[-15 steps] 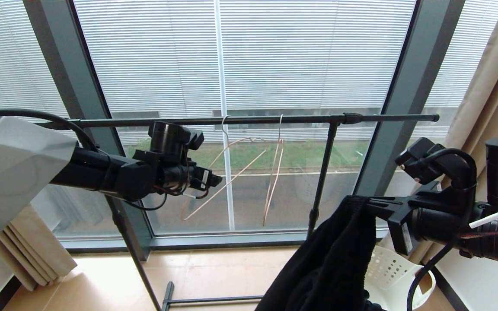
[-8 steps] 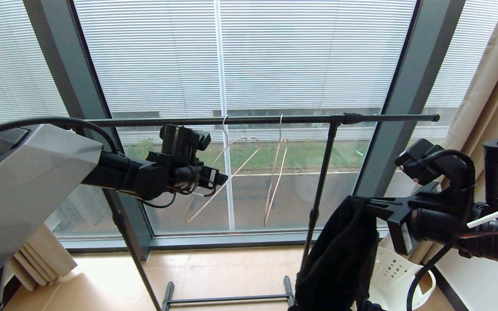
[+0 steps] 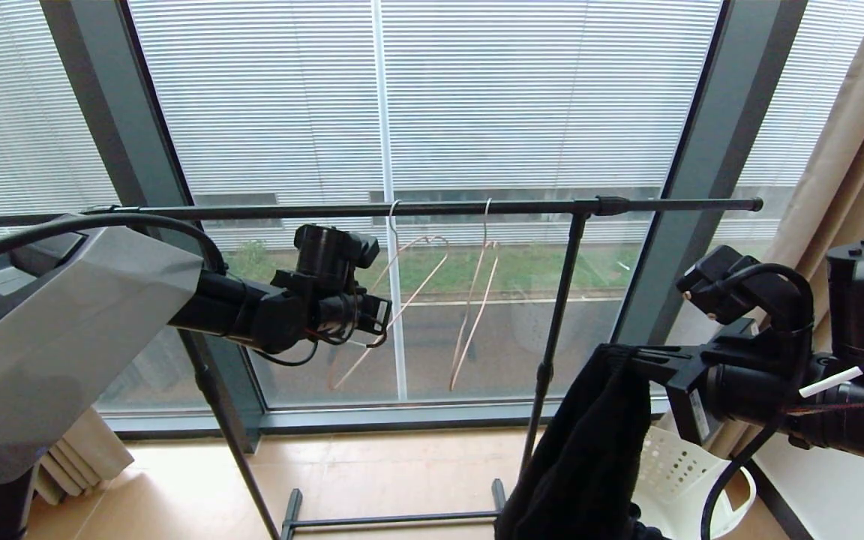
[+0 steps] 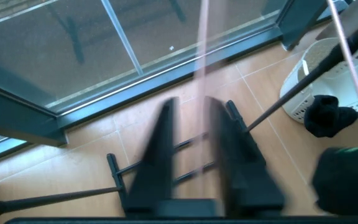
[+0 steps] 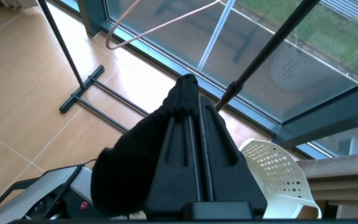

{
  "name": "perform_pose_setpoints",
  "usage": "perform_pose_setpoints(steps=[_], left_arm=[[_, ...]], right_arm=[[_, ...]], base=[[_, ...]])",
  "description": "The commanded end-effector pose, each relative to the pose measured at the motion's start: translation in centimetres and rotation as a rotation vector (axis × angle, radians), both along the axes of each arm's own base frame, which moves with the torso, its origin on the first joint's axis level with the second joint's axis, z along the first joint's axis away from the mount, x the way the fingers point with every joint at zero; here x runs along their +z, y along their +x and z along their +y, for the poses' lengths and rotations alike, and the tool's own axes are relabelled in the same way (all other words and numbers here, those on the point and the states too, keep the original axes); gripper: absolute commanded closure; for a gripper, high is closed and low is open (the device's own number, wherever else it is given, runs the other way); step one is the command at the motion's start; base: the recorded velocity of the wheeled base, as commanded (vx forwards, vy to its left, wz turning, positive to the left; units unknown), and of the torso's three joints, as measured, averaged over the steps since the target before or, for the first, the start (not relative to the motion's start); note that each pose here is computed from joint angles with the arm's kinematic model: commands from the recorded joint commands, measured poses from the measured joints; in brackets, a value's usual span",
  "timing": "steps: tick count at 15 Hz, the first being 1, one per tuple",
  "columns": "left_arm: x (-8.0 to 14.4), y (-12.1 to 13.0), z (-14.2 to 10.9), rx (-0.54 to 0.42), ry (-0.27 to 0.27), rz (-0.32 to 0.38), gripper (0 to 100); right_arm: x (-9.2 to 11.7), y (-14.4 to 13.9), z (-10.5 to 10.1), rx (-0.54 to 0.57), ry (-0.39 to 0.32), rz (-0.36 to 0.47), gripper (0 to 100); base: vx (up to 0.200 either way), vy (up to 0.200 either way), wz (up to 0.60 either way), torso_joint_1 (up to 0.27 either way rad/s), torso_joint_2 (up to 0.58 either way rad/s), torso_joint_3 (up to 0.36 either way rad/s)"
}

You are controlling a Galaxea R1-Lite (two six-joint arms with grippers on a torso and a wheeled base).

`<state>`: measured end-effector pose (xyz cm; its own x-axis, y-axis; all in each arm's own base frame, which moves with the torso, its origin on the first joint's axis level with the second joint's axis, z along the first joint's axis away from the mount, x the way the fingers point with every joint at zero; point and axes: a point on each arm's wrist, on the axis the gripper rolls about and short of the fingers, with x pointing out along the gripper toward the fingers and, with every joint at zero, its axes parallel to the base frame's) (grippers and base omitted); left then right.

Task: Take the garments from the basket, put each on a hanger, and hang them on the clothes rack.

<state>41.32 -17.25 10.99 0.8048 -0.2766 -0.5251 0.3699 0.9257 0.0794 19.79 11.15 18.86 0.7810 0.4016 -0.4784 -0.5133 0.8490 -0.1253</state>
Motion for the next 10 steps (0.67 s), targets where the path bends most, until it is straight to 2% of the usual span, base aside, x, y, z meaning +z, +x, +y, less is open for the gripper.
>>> perform_pose_setpoints(steps=[1,4,8,10], left_arm=[[0.1,-0.1,-0.2,-0.003,-0.004,-0.004,100],[0.2,-0.1,-0.2,0.003,-0.010,-0.001,100],[3.4,-1.3,0.4,0.007,-0.039,-0.058,100],[4.7,-2.7,0.9,0.000,-0.041,-0.072,100]], right_arm=[[-0.1,0.0,0.0,0.001,-0.003,0.003,100],[-0.1,0.1,0.0,0.000,-0.001,0.002,100],[0.0,0.0,0.0,0.000,0.000,0.001,100],[-0.1,0.0,0.0,0.001,-0.002,0.002,100]], base=[[0.000,0.000,0.00,0.000,0.00,0.000],[0.000,0.000,0.00,0.000,0.00,0.000],[0.000,0.000,0.00,0.000,0.00,0.000],[0.000,0.000,0.00,0.000,0.00,0.000]])
